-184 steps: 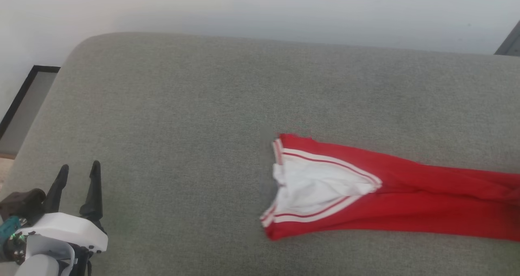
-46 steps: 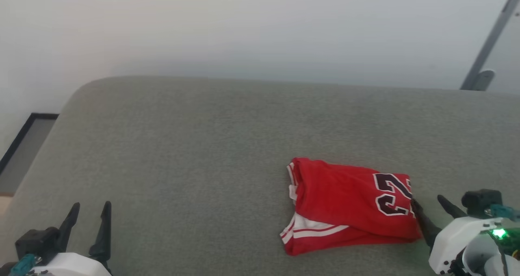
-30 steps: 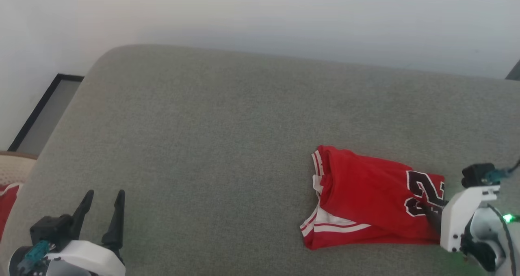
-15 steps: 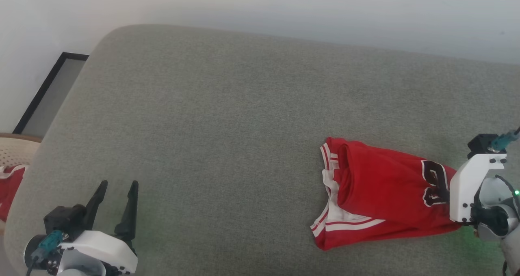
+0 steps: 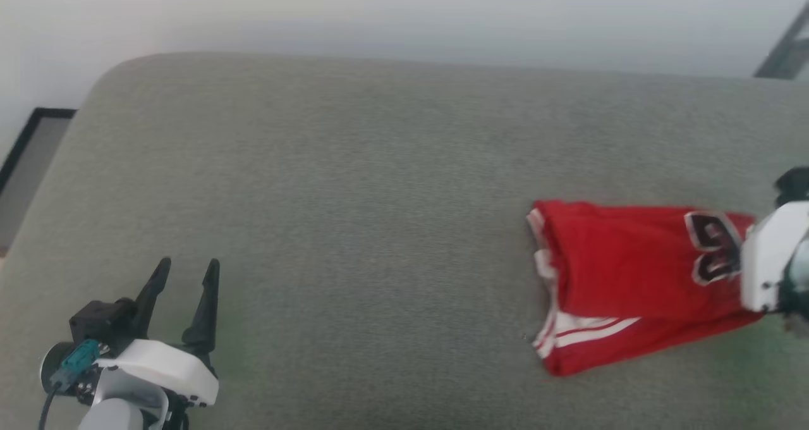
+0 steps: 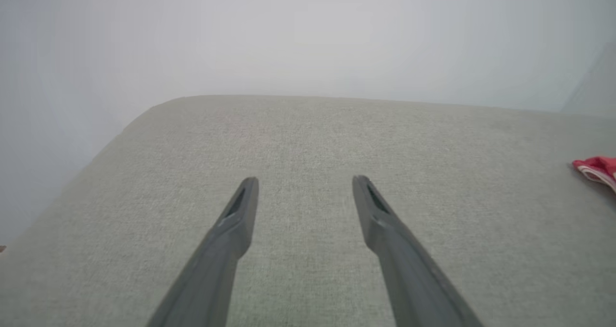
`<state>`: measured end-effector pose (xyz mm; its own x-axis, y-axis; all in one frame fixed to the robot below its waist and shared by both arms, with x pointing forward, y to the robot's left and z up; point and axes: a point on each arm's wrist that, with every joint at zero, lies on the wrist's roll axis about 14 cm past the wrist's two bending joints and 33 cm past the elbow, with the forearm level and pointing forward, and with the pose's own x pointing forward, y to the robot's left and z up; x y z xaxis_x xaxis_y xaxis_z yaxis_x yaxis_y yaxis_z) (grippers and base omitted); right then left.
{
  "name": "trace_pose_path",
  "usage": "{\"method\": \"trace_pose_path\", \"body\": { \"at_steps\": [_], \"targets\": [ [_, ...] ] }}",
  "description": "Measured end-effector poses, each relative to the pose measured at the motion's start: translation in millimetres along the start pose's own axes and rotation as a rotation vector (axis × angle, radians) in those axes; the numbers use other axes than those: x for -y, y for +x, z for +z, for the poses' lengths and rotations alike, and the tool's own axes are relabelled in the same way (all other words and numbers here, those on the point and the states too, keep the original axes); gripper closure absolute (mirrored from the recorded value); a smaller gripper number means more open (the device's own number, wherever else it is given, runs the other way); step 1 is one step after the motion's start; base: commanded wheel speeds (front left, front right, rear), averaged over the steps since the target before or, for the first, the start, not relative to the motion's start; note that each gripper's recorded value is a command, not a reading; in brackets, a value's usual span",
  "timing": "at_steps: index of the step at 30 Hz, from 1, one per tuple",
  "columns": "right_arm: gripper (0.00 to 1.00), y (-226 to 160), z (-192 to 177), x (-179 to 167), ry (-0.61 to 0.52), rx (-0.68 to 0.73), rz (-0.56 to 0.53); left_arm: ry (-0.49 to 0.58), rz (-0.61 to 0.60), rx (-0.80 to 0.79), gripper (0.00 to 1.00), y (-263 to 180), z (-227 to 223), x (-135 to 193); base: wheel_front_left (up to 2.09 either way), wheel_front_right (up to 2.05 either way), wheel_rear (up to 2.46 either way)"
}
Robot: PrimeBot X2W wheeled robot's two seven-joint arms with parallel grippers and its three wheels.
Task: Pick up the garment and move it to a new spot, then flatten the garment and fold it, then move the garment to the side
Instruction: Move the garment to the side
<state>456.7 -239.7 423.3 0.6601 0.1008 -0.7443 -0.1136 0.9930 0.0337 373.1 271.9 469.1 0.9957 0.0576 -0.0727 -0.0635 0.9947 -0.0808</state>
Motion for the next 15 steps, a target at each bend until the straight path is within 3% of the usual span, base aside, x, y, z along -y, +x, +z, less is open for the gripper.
{"method": "trace_pose_path", "body": {
  "at_steps": [9, 15],
  "targets": [
    [1.0, -55.2, 35.1, 106.8, 0.016, 0.143, -0.266, -0.007, -0.167, 0.019, 0.0, 45.7, 3.6, 61.0, 0.0, 0.0, 0.0],
    [1.0, -82.8, 44.2, 156.2, 0.007, 0.204, -0.409, -0.007, -0.27, 0.016, 0.0, 70.5, -0.3, 99.4, 0.0, 0.0, 0.0]
  ]
}}
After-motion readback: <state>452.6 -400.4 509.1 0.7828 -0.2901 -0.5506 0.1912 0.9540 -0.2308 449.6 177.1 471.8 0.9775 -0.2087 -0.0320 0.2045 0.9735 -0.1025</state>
